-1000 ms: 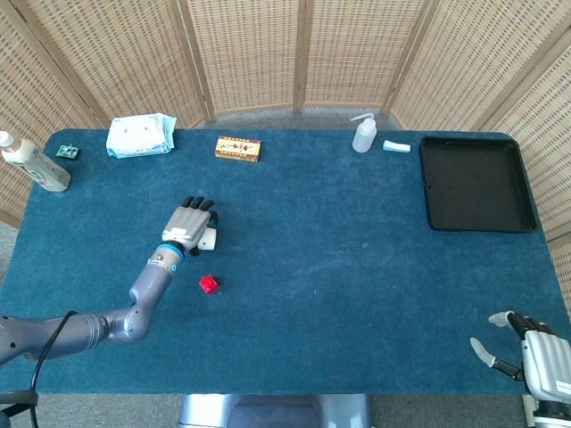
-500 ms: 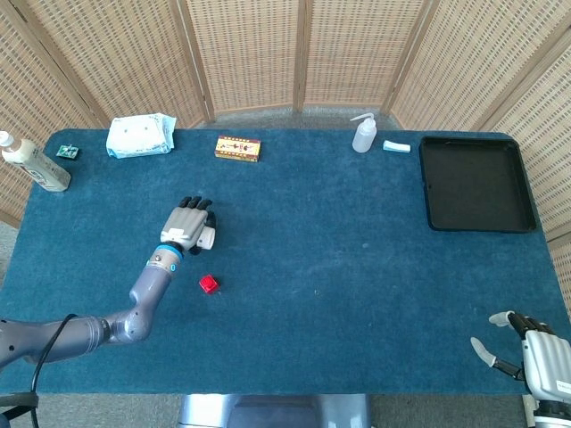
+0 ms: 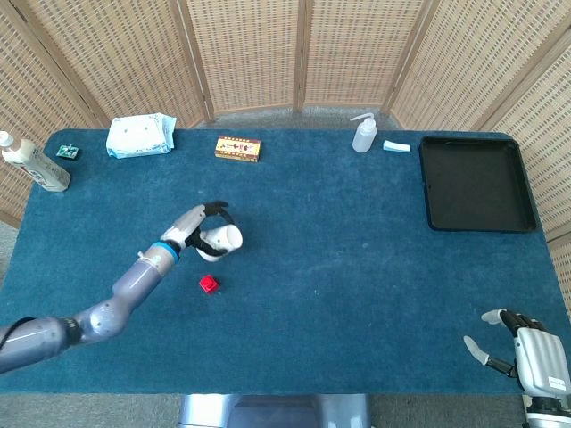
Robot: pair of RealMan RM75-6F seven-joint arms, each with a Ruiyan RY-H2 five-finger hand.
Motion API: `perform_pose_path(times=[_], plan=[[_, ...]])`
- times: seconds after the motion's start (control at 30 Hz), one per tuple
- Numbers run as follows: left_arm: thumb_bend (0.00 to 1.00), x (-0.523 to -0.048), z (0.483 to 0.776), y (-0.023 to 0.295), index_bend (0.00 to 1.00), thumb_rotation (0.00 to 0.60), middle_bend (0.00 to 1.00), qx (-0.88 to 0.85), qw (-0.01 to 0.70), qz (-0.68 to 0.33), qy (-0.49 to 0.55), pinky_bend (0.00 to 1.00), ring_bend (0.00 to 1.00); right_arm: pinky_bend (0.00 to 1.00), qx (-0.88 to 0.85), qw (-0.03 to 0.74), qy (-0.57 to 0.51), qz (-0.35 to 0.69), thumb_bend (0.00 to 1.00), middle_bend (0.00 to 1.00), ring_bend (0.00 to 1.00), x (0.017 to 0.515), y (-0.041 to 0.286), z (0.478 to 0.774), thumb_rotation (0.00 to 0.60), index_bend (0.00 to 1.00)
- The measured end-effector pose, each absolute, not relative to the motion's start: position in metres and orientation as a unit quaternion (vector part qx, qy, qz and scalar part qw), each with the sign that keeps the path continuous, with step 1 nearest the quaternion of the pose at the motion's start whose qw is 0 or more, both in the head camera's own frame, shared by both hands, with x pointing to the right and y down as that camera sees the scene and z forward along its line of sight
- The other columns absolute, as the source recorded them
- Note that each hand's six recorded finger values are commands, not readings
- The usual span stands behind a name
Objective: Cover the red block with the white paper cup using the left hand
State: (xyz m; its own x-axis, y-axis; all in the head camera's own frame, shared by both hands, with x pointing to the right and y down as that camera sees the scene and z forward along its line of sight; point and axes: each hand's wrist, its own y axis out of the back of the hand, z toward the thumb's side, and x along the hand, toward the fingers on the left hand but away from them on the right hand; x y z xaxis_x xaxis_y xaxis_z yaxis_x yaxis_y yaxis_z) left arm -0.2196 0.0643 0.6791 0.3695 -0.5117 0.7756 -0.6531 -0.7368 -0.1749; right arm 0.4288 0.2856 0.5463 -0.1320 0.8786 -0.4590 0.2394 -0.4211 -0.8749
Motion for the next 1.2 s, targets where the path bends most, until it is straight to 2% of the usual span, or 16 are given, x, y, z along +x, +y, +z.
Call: perform_pose_path(times=[0.2, 0.37, 0.67, 0.9, 1.2], plan=[[0.24, -0.218, 0.672, 0.084, 0.48, 0.6, 0.1, 0.835, 0.195, 0.381, -0.346, 0.03, 0.0, 0.38, -0.601, 0.272, -0.465, 0.591, 0.28, 0.42, 0.4, 0.428, 0.286, 0.545, 0.144, 0.4], [0.25, -0.219, 0.67, 0.093, 0.48, 0.6, 0.1, 0.845, 0.215, 0.362, -0.33, 0.03, 0.0, 0.38, -0.598, 0.27, -0.468, 0.592, 0.28, 0.42, 0.4, 0.43, 0.287, 0.543, 0.145, 0.4], [0.24, -0.23, 0.677, 0.106, 0.48, 0.6, 0.11, 0.85, 0.215, 0.364, -0.313, 0.03, 0.0, 0.38, -0.598, 0.267, -0.467, 0.594, 0.28, 0.42, 0.4, 0.431, 0.288, 0.545, 0.145, 0.4], [0.23, -0.241, 0.688, 0.11, 0.48, 0.6, 0.1, 0.851, 0.189, 0.377, -0.312, 0.03, 0.0, 0.38, -0.598, 0.269, -0.466, 0.594, 0.28, 0.42, 0.4, 0.431, 0.288, 0.545, 0.143, 0.4], [0.22, -0.232, 0.693, 0.107, 0.48, 0.6, 0.1, 0.858, 0.165, 0.365, -0.32, 0.03, 0.0, 0.38, -0.597, 0.271, -0.466, 0.595, 0.28, 0.42, 0.4, 0.428, 0.288, 0.544, 0.143, 0.4]])
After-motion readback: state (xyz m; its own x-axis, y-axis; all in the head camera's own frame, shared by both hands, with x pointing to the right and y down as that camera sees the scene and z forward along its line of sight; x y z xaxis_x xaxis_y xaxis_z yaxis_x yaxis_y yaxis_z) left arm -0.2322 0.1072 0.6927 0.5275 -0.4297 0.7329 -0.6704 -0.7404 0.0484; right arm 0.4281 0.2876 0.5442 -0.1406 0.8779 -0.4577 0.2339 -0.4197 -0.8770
